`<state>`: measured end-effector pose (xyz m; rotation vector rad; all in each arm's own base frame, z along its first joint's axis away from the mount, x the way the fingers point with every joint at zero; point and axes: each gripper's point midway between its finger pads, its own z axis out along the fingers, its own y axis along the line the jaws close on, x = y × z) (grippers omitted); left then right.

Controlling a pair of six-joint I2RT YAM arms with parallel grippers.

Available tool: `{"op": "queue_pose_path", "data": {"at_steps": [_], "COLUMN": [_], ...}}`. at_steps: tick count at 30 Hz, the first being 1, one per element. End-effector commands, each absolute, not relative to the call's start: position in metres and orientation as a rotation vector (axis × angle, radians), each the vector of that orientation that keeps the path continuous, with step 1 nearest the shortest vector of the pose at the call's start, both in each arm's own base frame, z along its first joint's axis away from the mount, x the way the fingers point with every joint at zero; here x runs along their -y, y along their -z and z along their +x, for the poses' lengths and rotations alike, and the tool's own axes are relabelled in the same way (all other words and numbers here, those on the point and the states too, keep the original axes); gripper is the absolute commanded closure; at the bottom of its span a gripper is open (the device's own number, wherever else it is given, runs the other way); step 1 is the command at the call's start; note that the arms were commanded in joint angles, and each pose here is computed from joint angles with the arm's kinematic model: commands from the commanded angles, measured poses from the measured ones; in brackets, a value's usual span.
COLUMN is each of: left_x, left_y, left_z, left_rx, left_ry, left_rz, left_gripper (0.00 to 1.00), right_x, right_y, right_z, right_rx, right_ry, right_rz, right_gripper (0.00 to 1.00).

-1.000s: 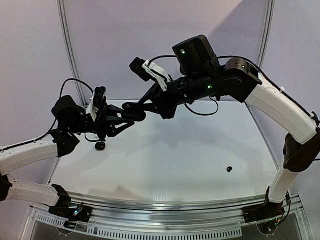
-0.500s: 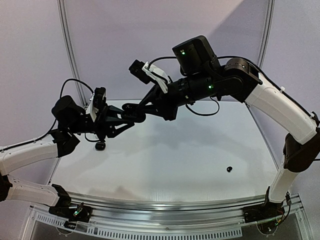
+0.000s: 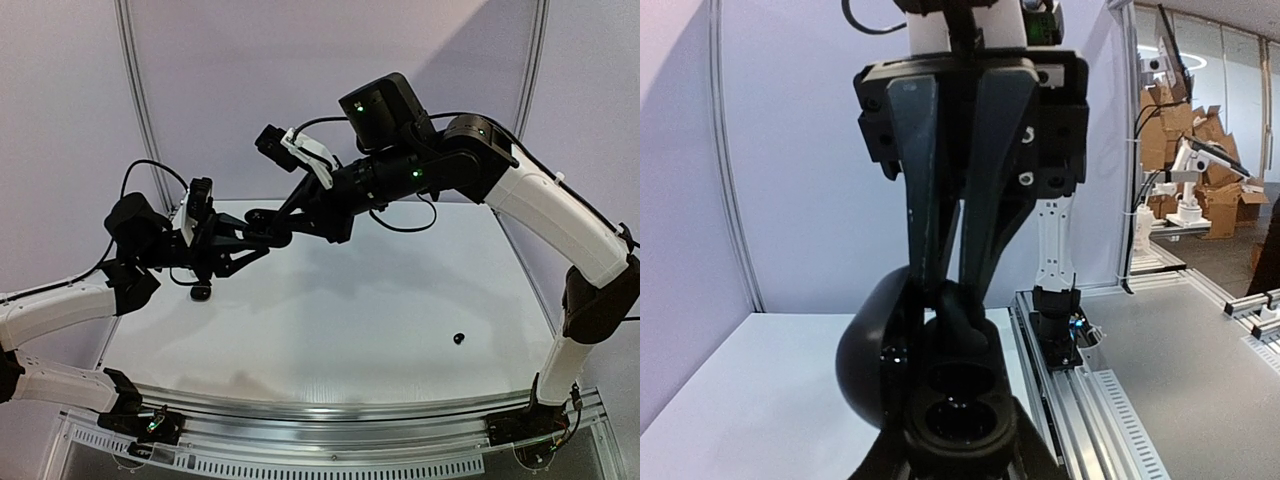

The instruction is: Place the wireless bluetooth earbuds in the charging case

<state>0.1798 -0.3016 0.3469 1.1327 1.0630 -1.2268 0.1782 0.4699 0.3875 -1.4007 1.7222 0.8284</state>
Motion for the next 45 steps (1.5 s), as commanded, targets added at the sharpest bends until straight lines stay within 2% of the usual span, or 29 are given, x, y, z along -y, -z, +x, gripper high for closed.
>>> {"op": "queue_pose_path", "data": {"at_steps": [1,4,8,11,16,23,28,32,39,45], "left_x": [0.297,0.297,0.297,0.296,0.296,0.296,0.296,0.296,0.296,0.295], "left_y": [-0.36,-0.361,-0.36,-0.361,-0.361,-0.362,-0.362,-0.362,-0.364,-0.365], "left_z": [0.179,0.179,0.18,0.18,0.182,0.181,0.181,0.181,0.183,0.192], "left_rx": [-0.997,-0.995,-0.998,-0.995,-0.992,-0.982,-0.984,-0.984,-0.989,-1.001], "left_ry": [1.169,1.166,1.164,1.158,1.14,1.134,1.135,1.134,1.137,1.097], "left_rz": [1.121,1.12,1.118,1.115,1.114,1.118,1.117,1.118,1.108,1.065], "left_gripper": [1.0,1.0,1.0,1.0,1.0,1.0,1.0,1.0,1.0,1.0], "right_x": [-0.472,-0.472,-0.472,-0.472,-0.47,-0.469,-0.471,-0.471,-0.472,-0.468], "right_y": [-0.364,-0.366,-0.366,-0.365,-0.356,-0.345,-0.346,-0.347,-0.351,-0.342], "right_z": [0.177,0.175,0.173,0.171,0.172,0.176,0.174,0.172,0.166,0.168], "right_rx": [-1.801,-1.792,-1.788,-1.797,-1.844,-1.894,-1.884,-1.879,-1.859,-1.919], "right_ry": [-0.822,-0.832,-0.843,-0.855,-0.842,-0.806,-0.834,-0.845,-0.88,-0.862], "right_rz": [-1.441,-1.449,-1.459,-1.466,-1.465,-1.454,-1.459,-1.468,-1.488,-1.476], "right_gripper": [0.94,0.98,0.99,0.92,0.85,0.82,0.94,1.0,1.0,0.87]}}
